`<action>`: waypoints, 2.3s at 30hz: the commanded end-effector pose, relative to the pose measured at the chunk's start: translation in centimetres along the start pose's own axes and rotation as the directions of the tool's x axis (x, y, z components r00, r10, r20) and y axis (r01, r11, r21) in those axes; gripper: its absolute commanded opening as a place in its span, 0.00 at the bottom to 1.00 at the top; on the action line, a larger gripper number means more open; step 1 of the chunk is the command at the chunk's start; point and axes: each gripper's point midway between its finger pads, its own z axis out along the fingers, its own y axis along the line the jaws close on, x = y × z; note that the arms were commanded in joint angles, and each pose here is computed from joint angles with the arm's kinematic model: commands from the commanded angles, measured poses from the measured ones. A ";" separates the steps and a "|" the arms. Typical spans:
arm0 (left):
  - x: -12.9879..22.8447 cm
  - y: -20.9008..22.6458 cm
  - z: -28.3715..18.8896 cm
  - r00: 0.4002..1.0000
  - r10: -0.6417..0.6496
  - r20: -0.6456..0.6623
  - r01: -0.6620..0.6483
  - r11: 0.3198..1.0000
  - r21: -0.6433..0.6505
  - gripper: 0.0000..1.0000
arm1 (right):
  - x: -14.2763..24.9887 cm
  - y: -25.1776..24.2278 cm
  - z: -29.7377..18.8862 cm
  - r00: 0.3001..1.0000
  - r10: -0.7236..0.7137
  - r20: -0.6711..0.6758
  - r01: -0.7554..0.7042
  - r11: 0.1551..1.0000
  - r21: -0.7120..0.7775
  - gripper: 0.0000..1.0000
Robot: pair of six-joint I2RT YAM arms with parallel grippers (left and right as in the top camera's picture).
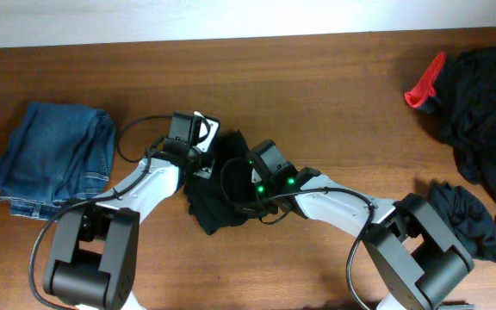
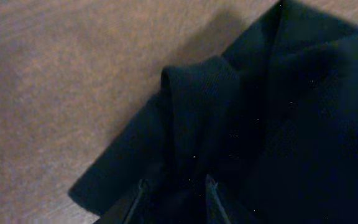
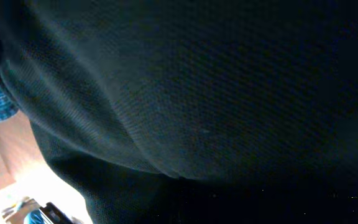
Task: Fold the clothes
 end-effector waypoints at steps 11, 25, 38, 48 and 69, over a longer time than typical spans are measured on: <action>5.5 -3.7 -1.0 0.968 -0.059 -0.244 0.106 0.977 0.185 0.18 | -8.0 -5.6 -2.5 0.975 -0.071 0.209 0.059 0.996 0.063 0.04; -0.4 -4.9 -8.1 0.971 -0.068 -0.229 0.134 0.948 0.289 0.27 | -11.3 2.6 -7.5 0.884 -0.362 0.298 0.405 0.909 -0.096 0.42; -4.7 0.0 -5.3 0.998 -0.036 -0.059 0.043 0.992 0.118 0.37 | -3.7 -1.2 -10.3 0.998 -0.051 -0.025 0.052 0.997 0.063 0.04; -1.1 -0.4 1.1 0.981 -0.028 -0.190 0.056 0.988 0.142 0.28 | 0.3 -4.8 -3.7 0.975 0.211 -0.069 -0.204 0.974 0.098 0.04; 5.8 -6.9 -4.8 0.852 -0.040 -0.522 0.283 0.873 0.396 0.07 | -12.8 -3.1 -7.2 0.906 -0.186 0.380 0.259 0.954 -0.151 0.08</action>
